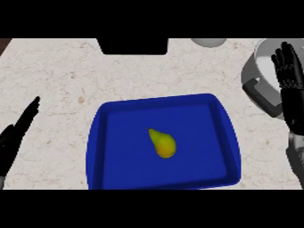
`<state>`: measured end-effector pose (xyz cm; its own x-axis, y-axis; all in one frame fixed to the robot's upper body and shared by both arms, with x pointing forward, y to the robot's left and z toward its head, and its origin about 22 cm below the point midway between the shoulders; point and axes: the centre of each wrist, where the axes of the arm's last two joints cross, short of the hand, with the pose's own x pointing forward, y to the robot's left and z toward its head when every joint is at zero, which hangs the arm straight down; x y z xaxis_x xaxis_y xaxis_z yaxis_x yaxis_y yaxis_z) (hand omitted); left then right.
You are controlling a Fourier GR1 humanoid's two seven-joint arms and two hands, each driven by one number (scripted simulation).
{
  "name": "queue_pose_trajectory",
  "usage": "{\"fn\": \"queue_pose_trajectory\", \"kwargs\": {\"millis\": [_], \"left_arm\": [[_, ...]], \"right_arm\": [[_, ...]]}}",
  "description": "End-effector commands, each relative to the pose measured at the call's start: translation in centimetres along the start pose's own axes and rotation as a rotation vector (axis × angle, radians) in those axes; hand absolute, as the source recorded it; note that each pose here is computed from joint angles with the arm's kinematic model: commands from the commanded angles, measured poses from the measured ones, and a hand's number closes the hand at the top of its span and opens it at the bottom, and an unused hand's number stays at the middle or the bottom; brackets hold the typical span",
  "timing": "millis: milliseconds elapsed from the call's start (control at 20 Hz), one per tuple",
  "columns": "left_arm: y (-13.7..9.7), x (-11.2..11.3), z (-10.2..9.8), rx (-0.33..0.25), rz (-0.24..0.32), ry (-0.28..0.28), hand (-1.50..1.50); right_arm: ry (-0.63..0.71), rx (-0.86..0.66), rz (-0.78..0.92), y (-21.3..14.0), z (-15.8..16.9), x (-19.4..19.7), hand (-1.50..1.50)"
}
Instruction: Pick the pear from the tray and place it in the pot
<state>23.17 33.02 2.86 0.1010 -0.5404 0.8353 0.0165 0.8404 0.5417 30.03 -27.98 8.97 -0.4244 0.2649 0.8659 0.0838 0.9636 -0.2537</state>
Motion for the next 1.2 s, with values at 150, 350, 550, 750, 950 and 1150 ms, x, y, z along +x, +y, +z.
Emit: {"fn": "queue_pose_trajectory", "kwargs": {"millis": [150,350,550,750,950,1150], "left_arm": [[-1.9,6.1,-2.7,0.003,0.225,-0.262,0.00],[-4.1,9.4,-3.6,-0.019,0.436,-0.369,0.00],[-4.4,10.6,-4.4,-0.004,0.512,-0.382,0.00],[-4.3,11.1,-5.1,0.023,0.543,-0.374,0.00],[-4.4,11.8,-5.4,0.038,0.546,-0.378,0.00],[-4.9,11.7,-5.9,0.026,0.547,-0.354,0.00]], "right_arm": [[-0.022,0.528,-0.415,9.4,-1.9,1.1,1.50],[-0.109,0.810,-0.195,8.8,-4.3,1.6,1.50],[-0.174,1.032,-0.394,10.1,-4.7,0.3,-1.50],[-0.270,1.169,-0.489,9.7,-6.0,-0.5,-1.50],[-0.310,1.282,-0.366,8.1,-8.9,0.7,-1.50],[-0.308,1.442,-0.205,8.9,-10.1,2.2,-1.50]]}}
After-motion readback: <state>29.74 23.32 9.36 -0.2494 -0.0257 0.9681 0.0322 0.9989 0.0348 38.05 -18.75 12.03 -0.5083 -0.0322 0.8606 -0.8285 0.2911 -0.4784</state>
